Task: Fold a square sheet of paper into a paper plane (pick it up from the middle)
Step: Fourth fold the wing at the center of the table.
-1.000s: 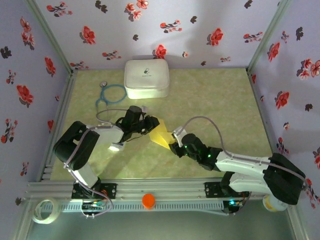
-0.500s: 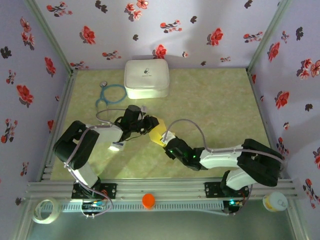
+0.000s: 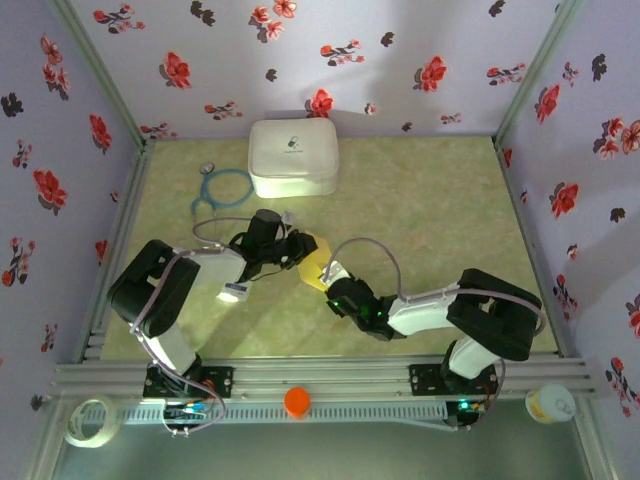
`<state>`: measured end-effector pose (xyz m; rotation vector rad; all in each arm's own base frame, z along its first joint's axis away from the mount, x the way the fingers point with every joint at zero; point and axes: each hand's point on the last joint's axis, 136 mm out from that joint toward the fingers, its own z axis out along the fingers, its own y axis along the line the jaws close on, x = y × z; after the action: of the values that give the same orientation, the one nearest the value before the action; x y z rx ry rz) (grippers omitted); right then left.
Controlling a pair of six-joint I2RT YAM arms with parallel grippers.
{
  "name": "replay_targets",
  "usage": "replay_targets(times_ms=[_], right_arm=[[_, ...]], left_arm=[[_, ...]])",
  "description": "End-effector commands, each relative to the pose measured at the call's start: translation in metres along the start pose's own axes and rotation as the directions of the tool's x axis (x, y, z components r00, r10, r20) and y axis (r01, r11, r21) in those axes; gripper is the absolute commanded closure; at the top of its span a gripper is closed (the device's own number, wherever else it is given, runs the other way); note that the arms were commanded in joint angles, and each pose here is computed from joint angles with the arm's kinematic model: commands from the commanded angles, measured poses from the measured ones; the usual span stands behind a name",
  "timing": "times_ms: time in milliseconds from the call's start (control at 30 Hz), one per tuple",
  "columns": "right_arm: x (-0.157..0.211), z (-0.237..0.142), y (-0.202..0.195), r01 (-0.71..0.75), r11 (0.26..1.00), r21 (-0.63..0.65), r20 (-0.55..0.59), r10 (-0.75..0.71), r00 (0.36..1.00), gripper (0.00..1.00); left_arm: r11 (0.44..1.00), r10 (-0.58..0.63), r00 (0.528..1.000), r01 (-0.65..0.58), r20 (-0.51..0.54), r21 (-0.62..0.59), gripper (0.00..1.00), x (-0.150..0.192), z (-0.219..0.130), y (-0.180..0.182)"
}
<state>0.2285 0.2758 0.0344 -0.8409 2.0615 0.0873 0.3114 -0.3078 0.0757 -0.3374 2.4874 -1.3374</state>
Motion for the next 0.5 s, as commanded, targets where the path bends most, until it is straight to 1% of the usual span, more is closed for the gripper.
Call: replay_targets(times_ms=[0,200,467], right_arm=[[-0.0124,0.0014,0.0018,-0.047,0.999,0.010,0.039,0.046,0.998,0.68],[-0.0081,-0.0005,0.0055,-0.067,0.998,-0.020,0.035,0.067,0.997,0.73],[-0.0051,0.0000,0.0079,-0.068,0.997,-0.037,0.025,0.069,0.997,0.77]], left_arm=[[0.999,0.022,1.000,-0.022,0.000,0.023,0.83,-0.0048,-0.0002,-0.0074],[1.000,0.021,1.000,-0.021,0.001,0.022,0.87,-0.0047,-0.0003,-0.0066],[1.000,0.014,1.000,-0.014,0.006,0.018,0.92,-0.0056,-0.0004,-0.0043]])
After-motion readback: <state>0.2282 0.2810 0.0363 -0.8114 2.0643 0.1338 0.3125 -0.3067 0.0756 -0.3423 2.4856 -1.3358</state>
